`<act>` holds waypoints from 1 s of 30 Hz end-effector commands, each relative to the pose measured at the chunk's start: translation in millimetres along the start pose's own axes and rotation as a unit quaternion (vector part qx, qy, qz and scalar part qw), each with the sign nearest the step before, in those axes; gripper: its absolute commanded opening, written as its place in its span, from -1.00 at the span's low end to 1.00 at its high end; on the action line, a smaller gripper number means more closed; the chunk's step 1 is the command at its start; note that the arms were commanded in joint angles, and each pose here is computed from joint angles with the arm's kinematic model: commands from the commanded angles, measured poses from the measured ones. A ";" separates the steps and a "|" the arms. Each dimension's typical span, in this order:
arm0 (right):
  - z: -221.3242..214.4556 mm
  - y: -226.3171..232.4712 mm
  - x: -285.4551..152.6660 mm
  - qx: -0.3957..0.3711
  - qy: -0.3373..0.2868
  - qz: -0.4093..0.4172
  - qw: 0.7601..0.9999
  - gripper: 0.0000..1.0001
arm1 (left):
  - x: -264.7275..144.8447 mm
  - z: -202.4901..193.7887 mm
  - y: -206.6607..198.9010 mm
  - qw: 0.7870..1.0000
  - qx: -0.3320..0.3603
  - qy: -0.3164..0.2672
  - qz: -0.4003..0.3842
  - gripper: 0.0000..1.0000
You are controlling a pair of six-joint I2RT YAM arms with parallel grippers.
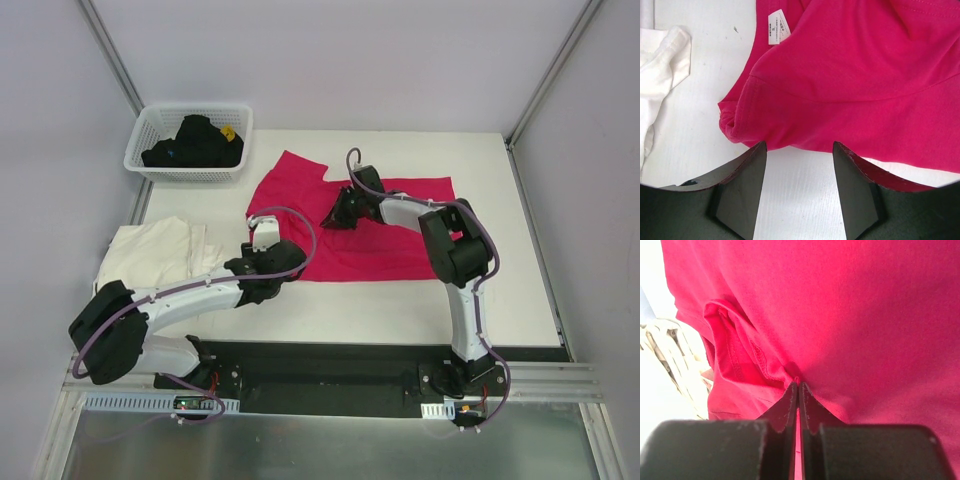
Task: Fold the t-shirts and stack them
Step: Fold the flattened tshirt in 1/3 of the way
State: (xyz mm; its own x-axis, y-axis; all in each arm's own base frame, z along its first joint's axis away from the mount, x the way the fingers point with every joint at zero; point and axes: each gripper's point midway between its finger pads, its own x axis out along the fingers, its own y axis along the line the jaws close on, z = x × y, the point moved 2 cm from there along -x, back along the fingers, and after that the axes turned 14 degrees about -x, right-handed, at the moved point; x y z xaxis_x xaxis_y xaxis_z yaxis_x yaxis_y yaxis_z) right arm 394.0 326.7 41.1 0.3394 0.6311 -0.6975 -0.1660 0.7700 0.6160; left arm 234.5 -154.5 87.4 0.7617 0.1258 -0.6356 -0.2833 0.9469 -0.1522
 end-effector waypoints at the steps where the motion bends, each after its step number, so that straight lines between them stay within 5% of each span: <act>1: 34.8 19.1 -22.6 -0.017 -0.042 0.014 0.999 -0.97 | -1.7 0.7 -10.7 1.000 0.004 0.002 -0.015 0.09; 13: 47.5 7.6 -20.2 -0.012 -0.043 0.012 0.999 -0.96 | 3.9 -4.9 -17.1 1.000 0.014 0.012 -0.014 0.09; 23: 37.2 -15.0 -32.7 0.004 -0.043 -0.008 0.999 -0.03 | 7.0 -2.8 -18.3 1.000 0.025 0.006 -0.007 0.09; 30: 43.9 -43.4 -66.5 0.014 -0.069 -0.032 0.997 -0.01 | 8.5 22.7 -26.9 0.997 0.046 -0.052 -0.015 0.09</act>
State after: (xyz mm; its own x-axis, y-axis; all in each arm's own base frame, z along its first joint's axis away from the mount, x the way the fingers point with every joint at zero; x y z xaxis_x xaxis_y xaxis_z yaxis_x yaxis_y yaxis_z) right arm 412.0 275.9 49.3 0.3949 0.5977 -0.6977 -0.1085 0.7845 0.6106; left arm 241.8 -163.4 76.2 0.7519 0.1255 -0.6472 -0.2438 0.9651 -0.0961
